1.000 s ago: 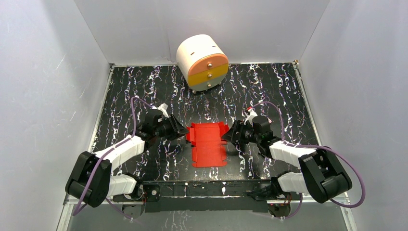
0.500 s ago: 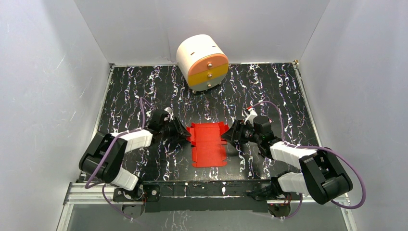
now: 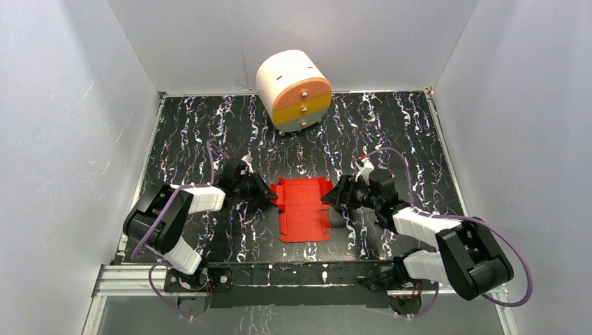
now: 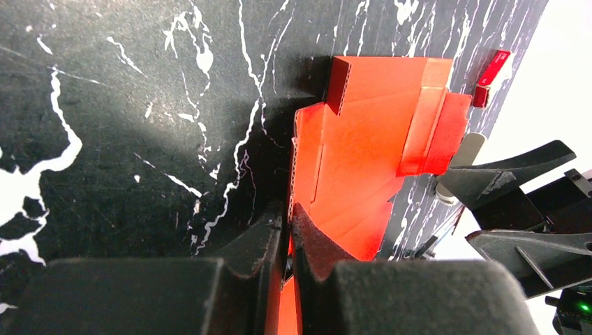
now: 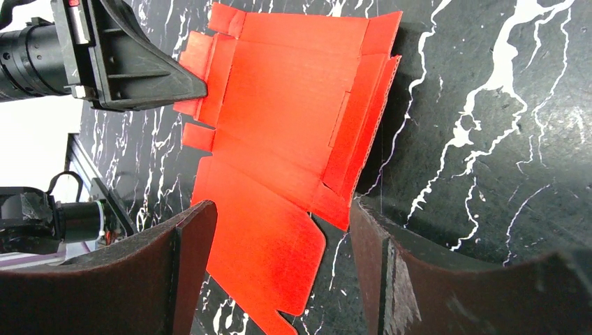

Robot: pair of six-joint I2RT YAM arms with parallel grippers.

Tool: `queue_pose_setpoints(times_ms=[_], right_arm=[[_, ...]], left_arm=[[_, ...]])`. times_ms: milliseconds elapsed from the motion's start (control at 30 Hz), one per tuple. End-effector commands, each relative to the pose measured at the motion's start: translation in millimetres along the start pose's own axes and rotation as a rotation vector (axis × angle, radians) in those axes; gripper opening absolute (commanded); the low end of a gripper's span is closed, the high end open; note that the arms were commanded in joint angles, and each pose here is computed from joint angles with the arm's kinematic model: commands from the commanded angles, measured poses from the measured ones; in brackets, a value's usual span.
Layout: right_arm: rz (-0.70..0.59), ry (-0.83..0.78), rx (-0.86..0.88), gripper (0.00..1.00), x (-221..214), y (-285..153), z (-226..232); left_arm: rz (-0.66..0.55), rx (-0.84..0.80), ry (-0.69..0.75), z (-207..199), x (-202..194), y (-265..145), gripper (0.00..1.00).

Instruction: Fold the paper box

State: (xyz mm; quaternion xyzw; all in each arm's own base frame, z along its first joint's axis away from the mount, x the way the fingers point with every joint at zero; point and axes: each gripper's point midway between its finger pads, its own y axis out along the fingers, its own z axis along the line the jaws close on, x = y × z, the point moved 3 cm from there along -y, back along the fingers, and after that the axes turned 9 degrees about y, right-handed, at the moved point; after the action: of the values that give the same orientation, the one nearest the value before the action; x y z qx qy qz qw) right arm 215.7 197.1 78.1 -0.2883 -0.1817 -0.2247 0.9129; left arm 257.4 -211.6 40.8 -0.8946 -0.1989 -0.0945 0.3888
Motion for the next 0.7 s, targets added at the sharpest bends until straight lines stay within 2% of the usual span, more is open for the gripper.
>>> queue_pose_setpoints(times_ms=[0, 300, 667], right_arm=[[-0.054, -0.043, 0.032, 0.78, 10.3, -4.1, 8.1], [-0.057, -0.031, 0.037, 0.79, 12.5, -8.4, 4.3], [-0.050, -0.012, 0.102, 0.80, 13.8, -11.9, 1.2]], left_arm=[[-0.050, -0.064, 0.039, -17.3, 7.7, -13.1, 0.05], [-0.119, -0.214, 0.086, -47.9, 13.3, -40.5, 0.02], [-0.149, -0.359, 0.056, -67.4, 9.6, -60.0, 0.01]])
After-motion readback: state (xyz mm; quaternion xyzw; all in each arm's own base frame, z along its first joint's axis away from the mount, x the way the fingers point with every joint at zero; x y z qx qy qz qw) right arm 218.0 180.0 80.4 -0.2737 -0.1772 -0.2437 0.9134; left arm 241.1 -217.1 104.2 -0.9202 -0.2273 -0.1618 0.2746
